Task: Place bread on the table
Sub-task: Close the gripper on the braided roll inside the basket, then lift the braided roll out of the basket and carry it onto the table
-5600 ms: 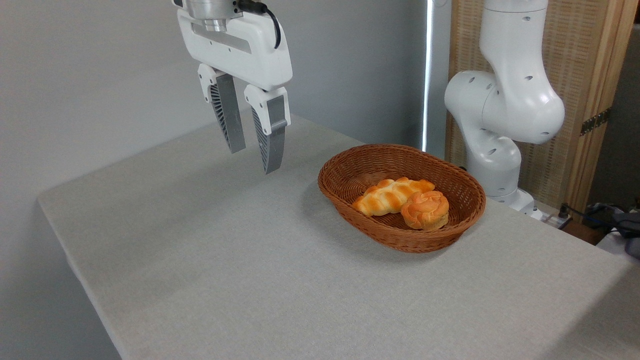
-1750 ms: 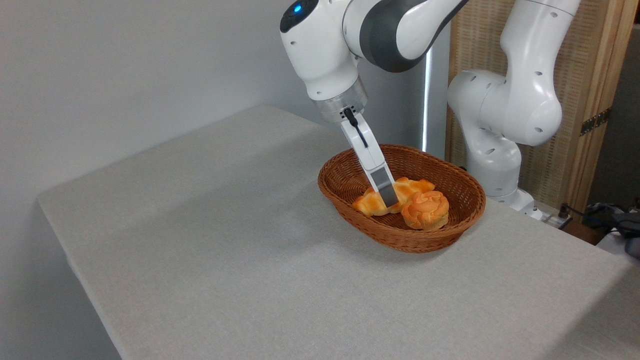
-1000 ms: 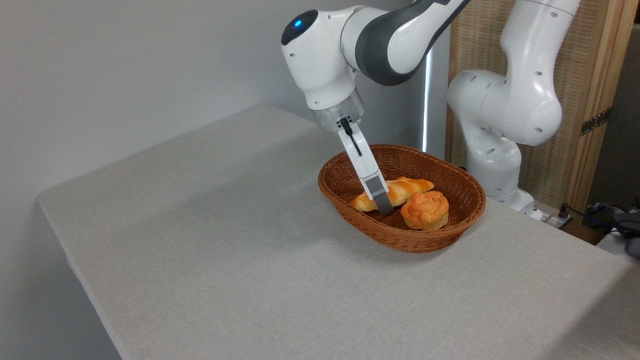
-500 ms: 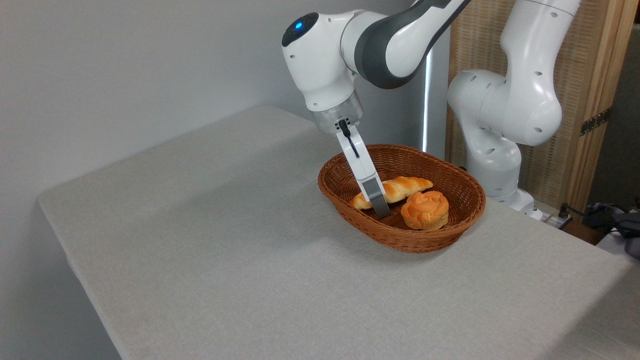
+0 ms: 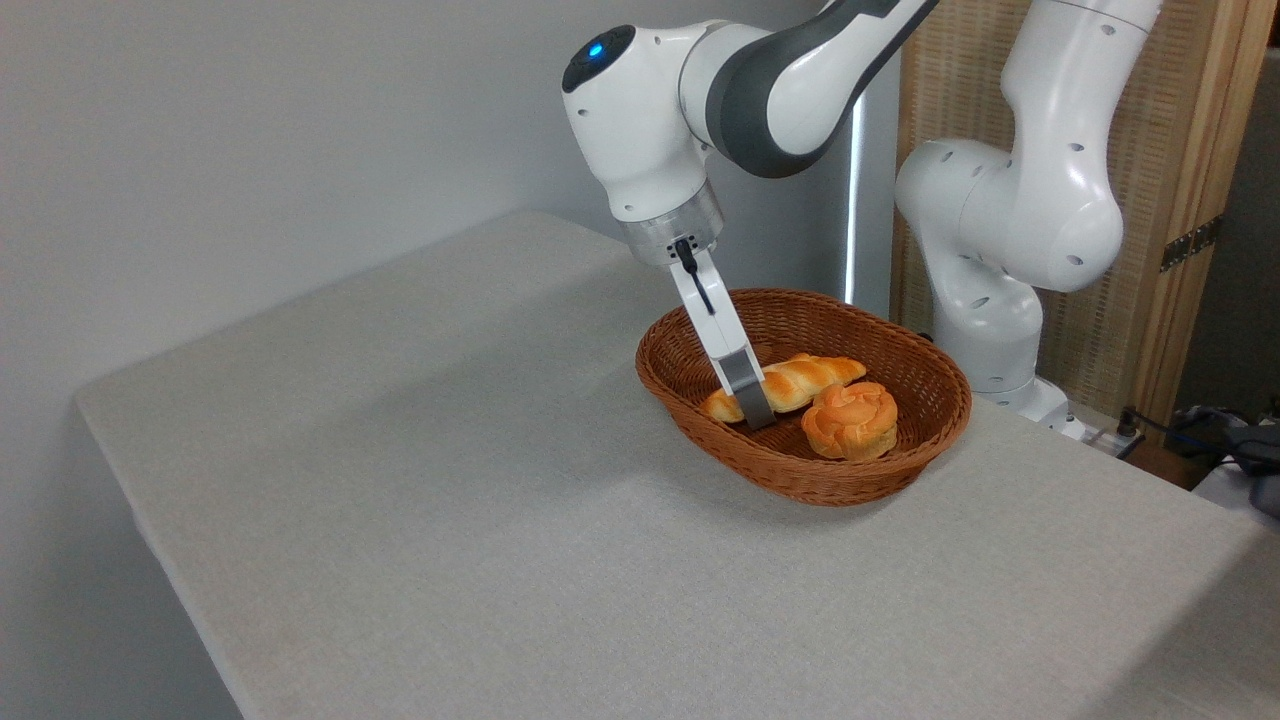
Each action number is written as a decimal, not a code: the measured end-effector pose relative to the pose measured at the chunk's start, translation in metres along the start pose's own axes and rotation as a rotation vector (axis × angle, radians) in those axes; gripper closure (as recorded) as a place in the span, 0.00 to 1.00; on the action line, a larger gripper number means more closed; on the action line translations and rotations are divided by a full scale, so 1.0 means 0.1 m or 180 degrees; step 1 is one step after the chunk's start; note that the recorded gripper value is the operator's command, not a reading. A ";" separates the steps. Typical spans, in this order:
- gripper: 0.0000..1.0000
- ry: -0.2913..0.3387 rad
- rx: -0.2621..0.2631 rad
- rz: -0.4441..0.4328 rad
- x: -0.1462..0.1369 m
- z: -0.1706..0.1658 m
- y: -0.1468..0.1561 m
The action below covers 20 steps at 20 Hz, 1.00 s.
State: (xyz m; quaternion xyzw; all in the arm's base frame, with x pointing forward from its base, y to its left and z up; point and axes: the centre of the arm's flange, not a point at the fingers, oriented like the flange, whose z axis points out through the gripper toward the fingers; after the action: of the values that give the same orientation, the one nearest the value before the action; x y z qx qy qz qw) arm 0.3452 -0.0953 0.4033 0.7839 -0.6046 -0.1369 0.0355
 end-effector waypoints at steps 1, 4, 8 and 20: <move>0.74 -0.0001 0.0000 0.0002 0.00 0.00 0.00; 0.83 -0.0003 0.0002 0.0014 0.01 0.00 0.01; 0.91 -0.0012 0.0009 0.0052 0.05 0.00 0.03; 0.98 -0.0060 0.0098 0.0145 0.18 -0.08 0.09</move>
State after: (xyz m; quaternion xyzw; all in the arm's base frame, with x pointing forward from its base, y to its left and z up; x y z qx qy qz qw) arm 0.3429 -0.1161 0.4097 0.7690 -0.6246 -0.1342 0.0208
